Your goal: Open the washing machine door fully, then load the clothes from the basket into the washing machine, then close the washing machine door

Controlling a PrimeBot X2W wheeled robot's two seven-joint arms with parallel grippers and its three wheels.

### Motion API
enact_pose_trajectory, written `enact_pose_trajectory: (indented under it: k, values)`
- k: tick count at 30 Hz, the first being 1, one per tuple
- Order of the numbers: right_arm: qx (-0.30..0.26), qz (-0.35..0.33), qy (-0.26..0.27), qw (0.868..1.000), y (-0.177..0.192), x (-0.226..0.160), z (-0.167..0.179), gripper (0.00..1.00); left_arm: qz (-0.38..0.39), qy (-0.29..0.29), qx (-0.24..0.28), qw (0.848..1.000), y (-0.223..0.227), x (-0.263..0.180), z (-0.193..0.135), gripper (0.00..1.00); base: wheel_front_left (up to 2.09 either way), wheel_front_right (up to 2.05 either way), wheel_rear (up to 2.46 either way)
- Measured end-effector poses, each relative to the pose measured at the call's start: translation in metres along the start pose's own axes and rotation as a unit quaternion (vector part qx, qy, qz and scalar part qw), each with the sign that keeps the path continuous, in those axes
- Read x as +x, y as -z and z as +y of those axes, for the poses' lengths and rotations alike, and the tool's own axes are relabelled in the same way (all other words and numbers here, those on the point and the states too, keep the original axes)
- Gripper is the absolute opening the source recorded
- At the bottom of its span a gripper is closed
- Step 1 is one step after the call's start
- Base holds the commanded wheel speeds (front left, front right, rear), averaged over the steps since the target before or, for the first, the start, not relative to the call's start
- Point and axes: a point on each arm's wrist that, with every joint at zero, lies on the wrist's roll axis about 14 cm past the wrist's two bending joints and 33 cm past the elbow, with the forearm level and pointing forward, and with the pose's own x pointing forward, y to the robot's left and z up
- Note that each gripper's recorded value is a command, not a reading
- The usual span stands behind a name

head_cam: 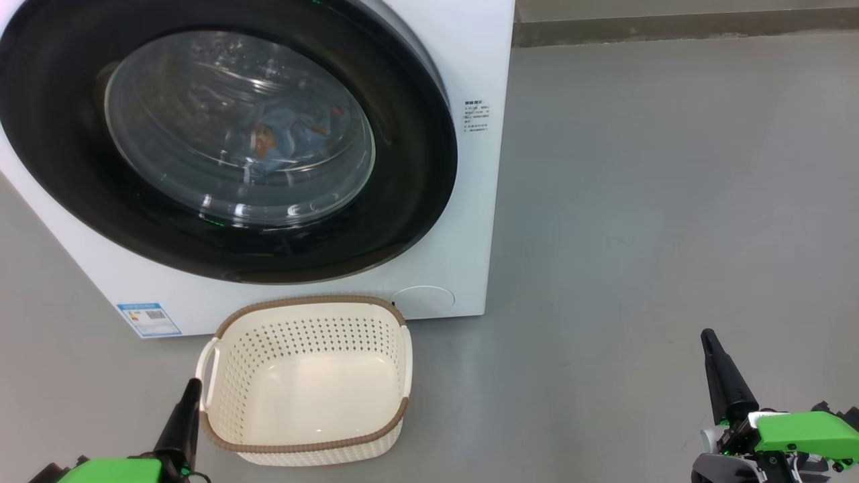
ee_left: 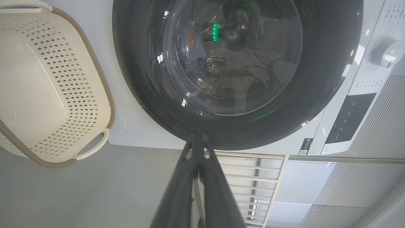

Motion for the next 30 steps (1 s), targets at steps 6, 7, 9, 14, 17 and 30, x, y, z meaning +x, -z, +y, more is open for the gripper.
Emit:
enact_pose_trajectory:
  k: [6, 7, 9, 14, 17, 30]
  values:
    - [0.000, 0.000, 0.000, 1.000, 0.0001, 0.0000, 0.0000, 0.00, 0.002, 0.000, 0.000, 1.000, 0.0005, 0.0000, 0.0000, 0.00, 0.00, 0.00, 0.00]
    - [0.000, 0.000, 0.000, 1.000, 0.0001, 0.0000, 0.0000, 0.00, 0.002, 0.000, 0.000, 1.000, 0.0005, 0.0000, 0.0000, 0.00, 0.00, 0.00, 0.00]
    - [0.000, 0.000, 0.000, 1.000, 0.0001, 0.0000, 0.0000, 0.00, 0.002, 0.000, 0.000, 1.000, 0.0005, 0.0000, 0.0000, 0.00, 0.00, 0.00, 0.00]
    - [0.000, 0.000, 0.000, 1.000, 0.0001, 0.0000, 0.0000, 0.00, 0.002, 0.000, 0.000, 1.000, 0.0005, 0.0000, 0.0000, 0.00, 0.00, 0.00, 0.00]
    - [0.000, 0.000, 0.000, 1.000, 0.0001, 0.0000, 0.0000, 0.00, 0.002, 0.000, 0.000, 1.000, 0.0006, 0.0000, 0.0000, 0.00, 0.00, 0.00, 0.00]
    - [0.000, 0.000, 0.000, 1.000, 0.0001, 0.0000, 0.0000, 0.00, 0.002, 0.000, 0.000, 1.000, 0.0006, 0.0000, 0.0000, 0.00, 0.00, 0.00, 0.00]
